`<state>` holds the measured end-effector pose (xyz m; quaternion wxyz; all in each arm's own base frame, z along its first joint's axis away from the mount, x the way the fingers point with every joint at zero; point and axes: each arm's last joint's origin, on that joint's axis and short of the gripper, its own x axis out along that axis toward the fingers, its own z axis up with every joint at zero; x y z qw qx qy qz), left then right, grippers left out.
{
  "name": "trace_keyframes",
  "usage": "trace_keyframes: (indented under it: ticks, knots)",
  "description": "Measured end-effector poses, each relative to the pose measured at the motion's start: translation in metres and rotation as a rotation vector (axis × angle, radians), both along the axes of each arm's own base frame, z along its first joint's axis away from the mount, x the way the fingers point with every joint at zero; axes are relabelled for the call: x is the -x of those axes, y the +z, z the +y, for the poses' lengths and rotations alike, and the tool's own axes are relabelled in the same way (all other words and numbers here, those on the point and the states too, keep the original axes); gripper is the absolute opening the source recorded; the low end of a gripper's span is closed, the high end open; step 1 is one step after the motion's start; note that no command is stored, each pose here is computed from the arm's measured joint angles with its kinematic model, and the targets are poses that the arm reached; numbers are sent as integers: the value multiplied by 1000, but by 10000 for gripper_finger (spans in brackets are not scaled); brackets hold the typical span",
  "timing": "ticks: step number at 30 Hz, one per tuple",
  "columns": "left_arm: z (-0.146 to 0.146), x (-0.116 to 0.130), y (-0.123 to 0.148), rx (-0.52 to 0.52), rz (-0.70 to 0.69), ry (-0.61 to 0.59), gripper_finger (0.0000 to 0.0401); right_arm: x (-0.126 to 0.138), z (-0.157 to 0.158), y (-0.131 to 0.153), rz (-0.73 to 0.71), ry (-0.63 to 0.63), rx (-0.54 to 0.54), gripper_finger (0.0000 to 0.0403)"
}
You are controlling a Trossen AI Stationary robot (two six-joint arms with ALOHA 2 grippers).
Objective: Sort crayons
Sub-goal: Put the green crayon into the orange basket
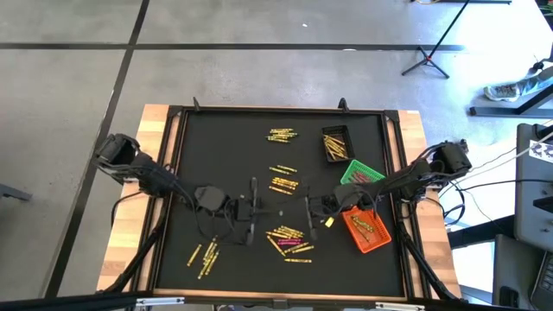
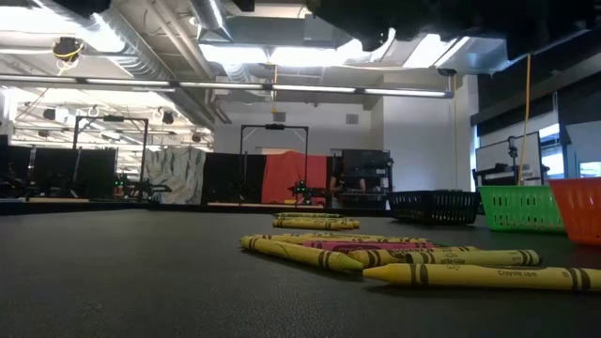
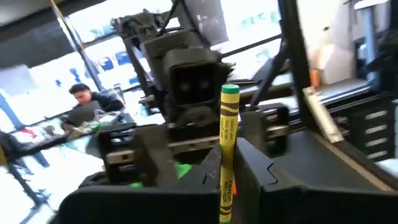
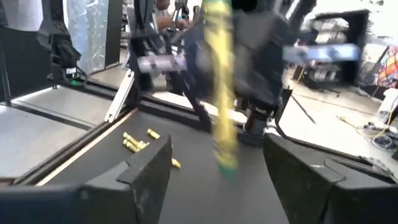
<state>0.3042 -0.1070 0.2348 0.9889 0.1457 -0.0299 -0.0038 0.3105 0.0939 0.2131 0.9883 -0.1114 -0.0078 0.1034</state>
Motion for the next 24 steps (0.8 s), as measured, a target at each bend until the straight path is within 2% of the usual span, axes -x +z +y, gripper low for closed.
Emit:
trace_keyframes:
  ticks: [8,16,18,20,24]
  knots:
    - [11,-4,-1,-13,12,9,7,-10,3,9,-32,-4,43,158]
    - [9,-3,-2,-11,17,-1,7,-10,2,7,-22,-31,94,22]
    - [7,-3,-2,-11,18,-4,7,-10,2,7,-19,-38,114,14]
    - [5,-2,-2,-12,19,-5,10,-9,1,7,-5,-60,124,25]
    - [4,0,-1,-14,24,23,41,-8,0,11,67,-91,127,30]
